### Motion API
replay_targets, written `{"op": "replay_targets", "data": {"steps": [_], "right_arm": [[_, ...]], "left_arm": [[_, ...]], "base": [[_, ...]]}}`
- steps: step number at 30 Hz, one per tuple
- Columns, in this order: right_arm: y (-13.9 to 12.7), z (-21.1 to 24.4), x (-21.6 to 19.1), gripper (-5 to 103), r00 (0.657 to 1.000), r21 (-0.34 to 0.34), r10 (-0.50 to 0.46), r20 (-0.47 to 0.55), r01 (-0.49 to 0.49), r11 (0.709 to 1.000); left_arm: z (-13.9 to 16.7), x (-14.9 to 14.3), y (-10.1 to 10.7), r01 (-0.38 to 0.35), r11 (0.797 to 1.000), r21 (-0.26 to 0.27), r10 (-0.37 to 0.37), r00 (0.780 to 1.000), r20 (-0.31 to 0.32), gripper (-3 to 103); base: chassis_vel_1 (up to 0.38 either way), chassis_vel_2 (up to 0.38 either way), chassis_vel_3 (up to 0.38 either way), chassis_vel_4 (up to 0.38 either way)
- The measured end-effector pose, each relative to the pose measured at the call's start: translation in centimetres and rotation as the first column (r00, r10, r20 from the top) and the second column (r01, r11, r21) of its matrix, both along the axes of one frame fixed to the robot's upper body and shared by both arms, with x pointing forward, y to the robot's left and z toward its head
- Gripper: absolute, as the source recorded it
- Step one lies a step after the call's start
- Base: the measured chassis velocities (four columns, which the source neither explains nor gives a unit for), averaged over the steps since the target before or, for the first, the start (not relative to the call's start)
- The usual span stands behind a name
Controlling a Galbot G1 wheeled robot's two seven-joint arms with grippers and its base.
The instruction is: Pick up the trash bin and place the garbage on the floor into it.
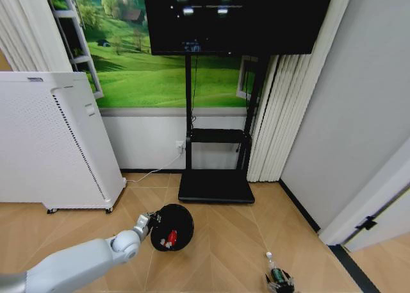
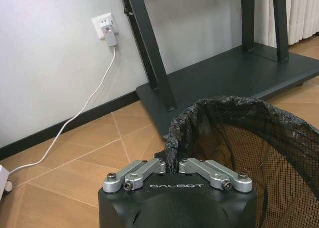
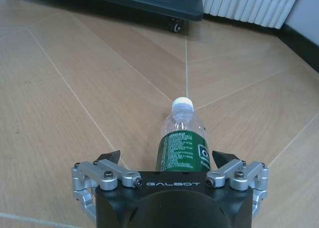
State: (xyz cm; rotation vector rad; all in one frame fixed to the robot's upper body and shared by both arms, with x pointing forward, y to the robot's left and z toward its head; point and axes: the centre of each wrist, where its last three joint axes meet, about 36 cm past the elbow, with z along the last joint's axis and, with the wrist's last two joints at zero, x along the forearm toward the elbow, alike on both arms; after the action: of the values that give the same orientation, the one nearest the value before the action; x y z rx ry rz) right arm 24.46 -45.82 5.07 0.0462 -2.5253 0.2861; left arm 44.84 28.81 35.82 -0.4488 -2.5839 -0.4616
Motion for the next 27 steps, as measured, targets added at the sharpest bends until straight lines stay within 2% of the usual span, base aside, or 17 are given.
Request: {"op": "replay_targets", "data": {"steps": [5,6,7,8,11,12,14,17,18,22,24,27], "right_arm": [[0.1,-0.1,-0.1,89,1.000,0.013,-0.027,-0.012,0.027,1.000],[0.1,-0.1,-0.1,89,1.000,0.013,-0.027,-0.012,0.027,1.000],[0.1,-0.1,-0.1,83,1.000,0.013,-0.028,-0.012,0.028,1.000],[0.1,-0.1,-0.1,83,0.999,0.013,-0.030,-0.014,0.030,0.999],[0.2,-0.2,-0.2,67,0.999,0.015,-0.034,-0.017,0.034,0.999],[0.2,-0.2,-0.2,67,0.999,0.015,-0.034,-0.017,0.034,0.999],[0.4,-0.3,-0.4,56,0.999,0.016,-0.032,-0.016,0.033,0.999],[0.4,-0.3,-0.6,51,1.000,0.014,-0.029,-0.010,0.029,0.999],[0.4,-0.4,-0.8,40,1.000,0.013,-0.026,-0.005,0.026,1.000],[0.4,-0.3,-1.0,37,1.000,0.011,-0.018,0.009,0.018,1.000],[-0.1,-0.1,-1.2,28,0.999,-0.002,-0.010,0.031,0.010,1.000],[-1.2,0.4,-1.0,27,0.998,-0.020,-0.004,0.066,0.006,1.000]], "left_arm": [[0.1,-0.3,0.2,0.001,1.000,-0.010,-0.001,1.000,0.001,7],[0.1,-0.3,0.2,0.001,1.000,-0.010,-0.001,1.000,0.001,7],[0.1,-0.4,0.1,0.002,1.000,-0.014,-0.002,1.000,0.000,7],[0.1,-0.6,0.0,0.003,1.000,-0.021,-0.003,1.000,-0.001,7],[0.2,-0.9,-0.3,0.008,0.999,-0.033,-0.008,1.000,-0.004,7],[0.2,-0.9,-0.3,0.008,0.999,-0.033,-0.008,1.000,-0.004,7],[0.3,-1.0,-0.4,0.008,0.999,-0.039,-0.009,1.000,-0.004,7],[0.4,-1.0,-0.2,0.006,0.999,-0.040,-0.006,1.000,-0.003,7],[0.5,-1.0,0.1,0.003,0.999,-0.040,-0.003,1.000,-0.001,7],[0.6,-1.2,0.4,-0.001,0.999,-0.039,0.001,1.000,-0.002,7],[0.6,-1.4,0.6,-0.003,0.999,-0.038,0.003,1.000,-0.004,7],[0.5,-1.2,0.7,-0.007,0.999,-0.035,0.006,1.000,-0.006,7]], "base": [[0.000,0.000,0.000,0.000],[0.000,0.000,0.000,0.000],[0.000,0.000,0.000,0.000],[0.000,0.000,0.000,0.000],[0.000,0.000,0.000,0.000],[0.000,0.000,0.000,0.000],[0.000,0.000,0.000,0.000],[0.000,0.000,0.000,0.000],[0.000,0.000,0.000,0.000],[0.000,0.000,0.000,0.000],[0.000,0.000,0.000,0.000],[0.000,0.000,0.000,0.000]]}}
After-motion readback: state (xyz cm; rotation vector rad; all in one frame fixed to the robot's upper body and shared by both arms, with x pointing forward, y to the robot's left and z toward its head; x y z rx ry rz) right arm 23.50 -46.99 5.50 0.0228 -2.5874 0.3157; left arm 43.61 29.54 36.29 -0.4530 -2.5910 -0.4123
